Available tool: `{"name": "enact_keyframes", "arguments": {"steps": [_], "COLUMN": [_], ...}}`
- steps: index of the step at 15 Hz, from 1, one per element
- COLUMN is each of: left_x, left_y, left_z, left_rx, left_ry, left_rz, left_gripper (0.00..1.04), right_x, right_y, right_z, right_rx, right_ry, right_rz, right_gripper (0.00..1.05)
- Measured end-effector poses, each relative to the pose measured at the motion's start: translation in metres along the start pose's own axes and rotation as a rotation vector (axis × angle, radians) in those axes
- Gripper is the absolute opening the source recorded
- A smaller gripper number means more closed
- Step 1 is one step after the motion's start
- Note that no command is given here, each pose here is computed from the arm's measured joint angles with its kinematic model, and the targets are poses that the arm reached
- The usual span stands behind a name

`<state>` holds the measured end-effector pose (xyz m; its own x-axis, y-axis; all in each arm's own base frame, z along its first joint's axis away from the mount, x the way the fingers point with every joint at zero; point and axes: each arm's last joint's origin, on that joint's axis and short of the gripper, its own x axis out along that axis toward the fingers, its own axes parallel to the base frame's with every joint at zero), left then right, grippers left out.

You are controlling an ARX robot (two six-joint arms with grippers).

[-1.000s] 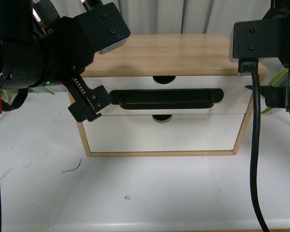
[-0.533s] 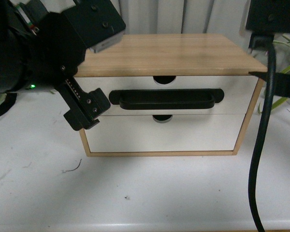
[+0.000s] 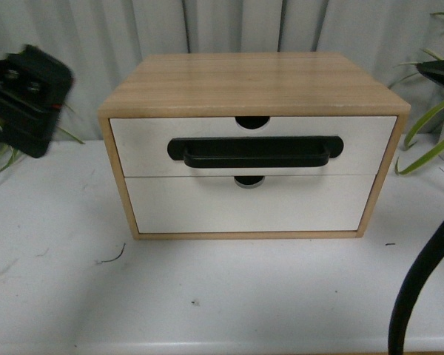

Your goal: Close drawer sideways

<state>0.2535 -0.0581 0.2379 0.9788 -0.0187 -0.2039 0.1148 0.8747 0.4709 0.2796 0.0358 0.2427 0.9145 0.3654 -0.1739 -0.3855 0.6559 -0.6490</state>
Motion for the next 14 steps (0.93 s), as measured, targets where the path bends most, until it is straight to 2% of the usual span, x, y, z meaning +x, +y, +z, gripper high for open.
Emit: {"name": "enact_keyframes", "arguments": {"steps": [1,2,3,4,5,6,8,10,12,14], "left_x": [-0.018,-0.071,-0.119,-0.13,-0.131,-0.131,-0.131,-0.131,-0.132,-0.132], "left_y": [0.015,0.058,0.072,0.042,0.028,0.025,0.022,0.018,0.011,0.01], "left_z": [-0.012,-0.036,-0.061,-0.078,-0.089,-0.091,-0.092,-0.092,-0.092,-0.098], "left_rx": [-0.135,-0.491,-0.568,-0.516,-0.517,-0.517,-0.519,-0.518,-0.512,-0.513], "left_ry": [0.033,0.061,-0.088,-0.202,-0.198,-0.196,-0.188,-0.188,-0.205,-0.197], "left_rz": [0.067,0.264,0.325,0.056,0.066,0.07,0.081,0.078,0.044,0.075], "left_gripper": [0.98,0.98,0.88,0.52,0.16,0.07,0.02,0.02,0.02,0.02], "right_x": [-0.022,-0.082,-0.119,-0.142,-0.143,-0.145,-0.145,-0.146,-0.148,-0.15], "right_y": [0.009,0.02,0.028,0.044,0.065,0.068,0.069,0.07,0.071,0.077], "right_z": [-0.01,-0.028,-0.037,-0.037,-0.038,-0.042,-0.042,-0.043,-0.043,-0.047], "right_rx": [0.187,0.663,0.862,0.766,0.747,0.748,0.747,0.745,0.741,0.742], "right_ry": [0.024,-0.008,-0.043,-0.024,-0.027,-0.014,-0.018,-0.026,-0.035,-0.028], "right_rz": [-0.014,-0.087,-0.198,-0.425,-0.409,-0.421,-0.423,-0.425,-0.428,-0.426], "right_gripper": [0.98,0.98,0.96,0.6,0.24,0.15,0.09,0.02,0.02,0.02]}}
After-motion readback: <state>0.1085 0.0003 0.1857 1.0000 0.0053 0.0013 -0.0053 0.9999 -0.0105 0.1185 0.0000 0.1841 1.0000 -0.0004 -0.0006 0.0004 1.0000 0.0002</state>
